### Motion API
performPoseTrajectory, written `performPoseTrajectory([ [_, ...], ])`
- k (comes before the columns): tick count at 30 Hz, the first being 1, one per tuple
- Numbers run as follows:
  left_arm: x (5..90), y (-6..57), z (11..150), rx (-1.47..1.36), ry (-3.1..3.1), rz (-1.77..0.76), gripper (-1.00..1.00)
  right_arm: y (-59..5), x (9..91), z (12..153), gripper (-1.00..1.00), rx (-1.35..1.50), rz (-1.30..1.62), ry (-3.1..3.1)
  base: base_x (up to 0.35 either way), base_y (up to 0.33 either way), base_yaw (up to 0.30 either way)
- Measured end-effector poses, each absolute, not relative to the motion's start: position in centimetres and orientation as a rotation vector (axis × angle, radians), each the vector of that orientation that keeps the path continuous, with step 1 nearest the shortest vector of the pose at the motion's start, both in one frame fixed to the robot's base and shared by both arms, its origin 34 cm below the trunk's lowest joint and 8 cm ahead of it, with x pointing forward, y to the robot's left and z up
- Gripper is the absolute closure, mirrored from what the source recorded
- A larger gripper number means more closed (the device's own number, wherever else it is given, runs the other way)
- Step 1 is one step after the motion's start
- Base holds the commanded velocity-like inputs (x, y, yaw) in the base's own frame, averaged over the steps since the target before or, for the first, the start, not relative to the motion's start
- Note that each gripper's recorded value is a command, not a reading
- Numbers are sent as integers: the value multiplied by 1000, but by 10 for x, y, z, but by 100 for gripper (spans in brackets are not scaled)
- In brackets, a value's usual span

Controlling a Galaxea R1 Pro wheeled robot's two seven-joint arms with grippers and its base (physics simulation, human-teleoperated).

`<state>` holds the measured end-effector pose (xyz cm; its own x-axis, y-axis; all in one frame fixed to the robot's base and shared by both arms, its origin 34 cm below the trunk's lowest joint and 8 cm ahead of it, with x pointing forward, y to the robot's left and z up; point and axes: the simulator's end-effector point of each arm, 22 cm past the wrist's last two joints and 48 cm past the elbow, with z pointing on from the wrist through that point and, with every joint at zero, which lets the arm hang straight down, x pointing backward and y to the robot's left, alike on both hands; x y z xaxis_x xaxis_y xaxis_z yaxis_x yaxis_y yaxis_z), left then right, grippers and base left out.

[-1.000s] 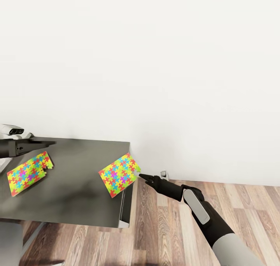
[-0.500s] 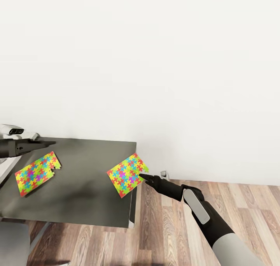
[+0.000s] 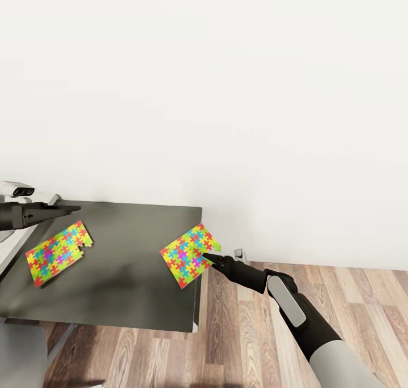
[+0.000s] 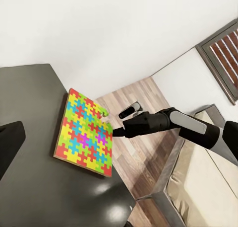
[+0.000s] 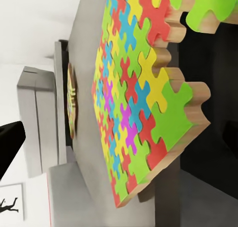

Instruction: Put all the toys in the child's room - the three board games (two on the bed and one on the table), the two jigsaw puzzles on the table, and the tennis ball on the table - inside the toy box on the table in the child's room.

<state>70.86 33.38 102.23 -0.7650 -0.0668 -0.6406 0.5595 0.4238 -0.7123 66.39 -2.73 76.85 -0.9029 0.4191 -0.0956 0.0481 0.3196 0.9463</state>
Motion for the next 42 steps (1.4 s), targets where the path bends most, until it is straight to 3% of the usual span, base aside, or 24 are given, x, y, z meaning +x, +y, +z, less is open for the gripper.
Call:
performPoseTrajectory([
  [27, 709, 334, 1023, 414, 2083, -1359, -100, -28, 664, 773, -100, 418, 1638, 2244, 0, 44, 0],
  [28, 709, 334, 1023, 414, 2082, -1359, -100, -28, 664, 773, 100, 417, 1637, 2244, 0, 2, 0],
  [42, 708, 343, 1025, 418, 2104, -1330, -100, -28, 664, 773, 100, 417, 1642, 2239, 0, 0, 0],
])
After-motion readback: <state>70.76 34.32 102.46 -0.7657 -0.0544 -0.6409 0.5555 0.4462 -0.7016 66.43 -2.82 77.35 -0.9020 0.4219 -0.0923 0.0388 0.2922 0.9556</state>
